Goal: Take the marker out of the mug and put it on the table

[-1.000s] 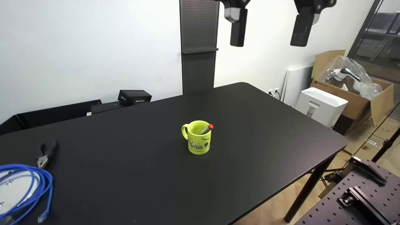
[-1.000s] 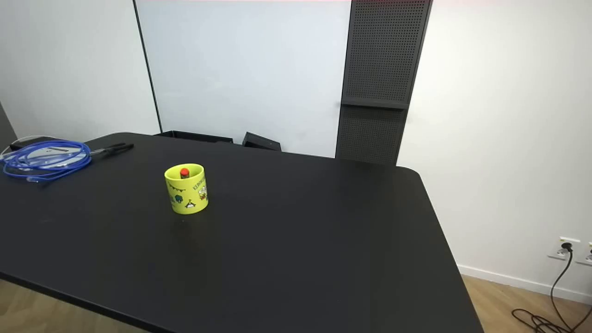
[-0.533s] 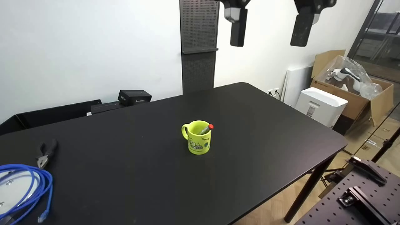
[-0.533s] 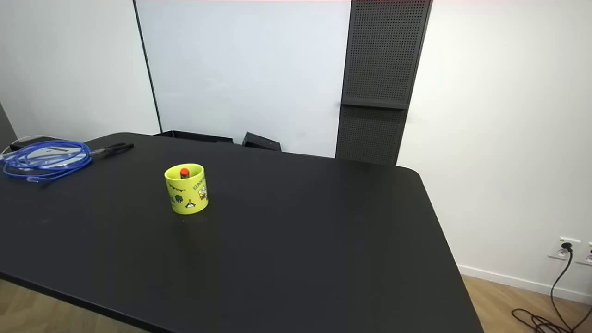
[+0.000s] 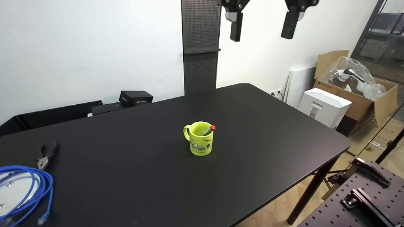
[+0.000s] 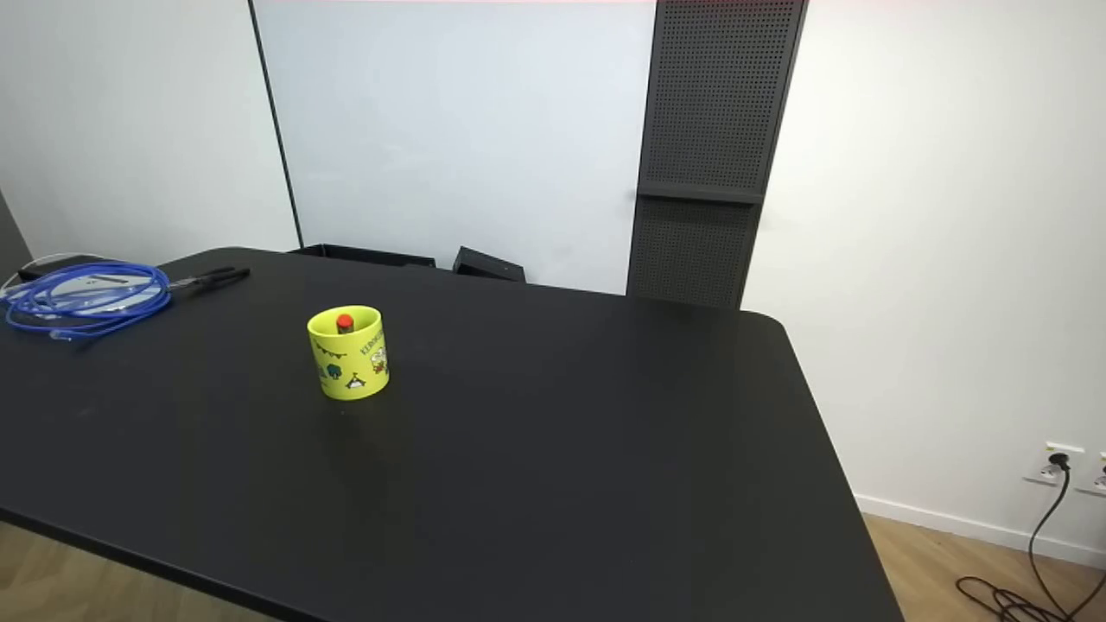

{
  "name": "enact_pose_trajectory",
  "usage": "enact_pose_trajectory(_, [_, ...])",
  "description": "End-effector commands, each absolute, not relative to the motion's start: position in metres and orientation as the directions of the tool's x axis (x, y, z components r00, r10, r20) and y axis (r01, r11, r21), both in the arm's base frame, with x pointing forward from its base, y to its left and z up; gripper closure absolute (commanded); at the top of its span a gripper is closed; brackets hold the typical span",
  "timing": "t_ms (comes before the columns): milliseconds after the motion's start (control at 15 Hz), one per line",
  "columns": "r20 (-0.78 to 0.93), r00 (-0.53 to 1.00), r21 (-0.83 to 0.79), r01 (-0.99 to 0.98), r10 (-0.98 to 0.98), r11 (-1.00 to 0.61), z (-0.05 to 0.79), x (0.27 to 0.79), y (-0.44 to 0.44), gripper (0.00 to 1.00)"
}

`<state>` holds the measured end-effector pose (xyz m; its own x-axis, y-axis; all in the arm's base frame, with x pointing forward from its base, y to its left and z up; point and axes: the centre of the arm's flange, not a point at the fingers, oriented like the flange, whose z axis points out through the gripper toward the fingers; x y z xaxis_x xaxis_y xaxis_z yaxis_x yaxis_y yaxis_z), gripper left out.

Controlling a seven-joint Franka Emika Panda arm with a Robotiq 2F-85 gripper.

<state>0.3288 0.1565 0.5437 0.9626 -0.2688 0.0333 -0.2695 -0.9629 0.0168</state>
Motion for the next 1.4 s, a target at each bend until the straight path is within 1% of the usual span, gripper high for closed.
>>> enact_pose_trajectory(0, [0.155, 0.958, 0.079, -0.255, -0.241, -0.964, 0.536, 0.371, 0.144, 0.0])
enact_pose_trajectory(133, [0.194, 0.959, 0.096, -0.228, -0.206, -0.969, 0.527, 0.398, 0.138, 0.0])
enact_pose_trajectory(267, [0.195, 0.968, 0.087, -0.18, -0.161, -0.98, 0.514, 0.422, 0.134, 0.0])
enact_pose_trajectory(733, [0.061, 0.997, 0.038, 0.049, 0.052, -0.998, 0.455, 0.484, 0.12, 0.0])
enact_pose_trajectory(933, [0.003, 0.99, 0.029, 0.137, 0.138, -0.99, 0.433, 0.499, 0.111, 0.0])
enact_pose_trajectory(1200, [-0.038, 0.959, -0.017, 0.28, 0.28, -0.96, 0.404, 0.502, 0.112, 0.0])
enact_pose_trajectory(1333, [-0.036, 0.969, 0.001, 0.244, 0.243, -0.97, 0.4, 0.495, 0.11, 0.0])
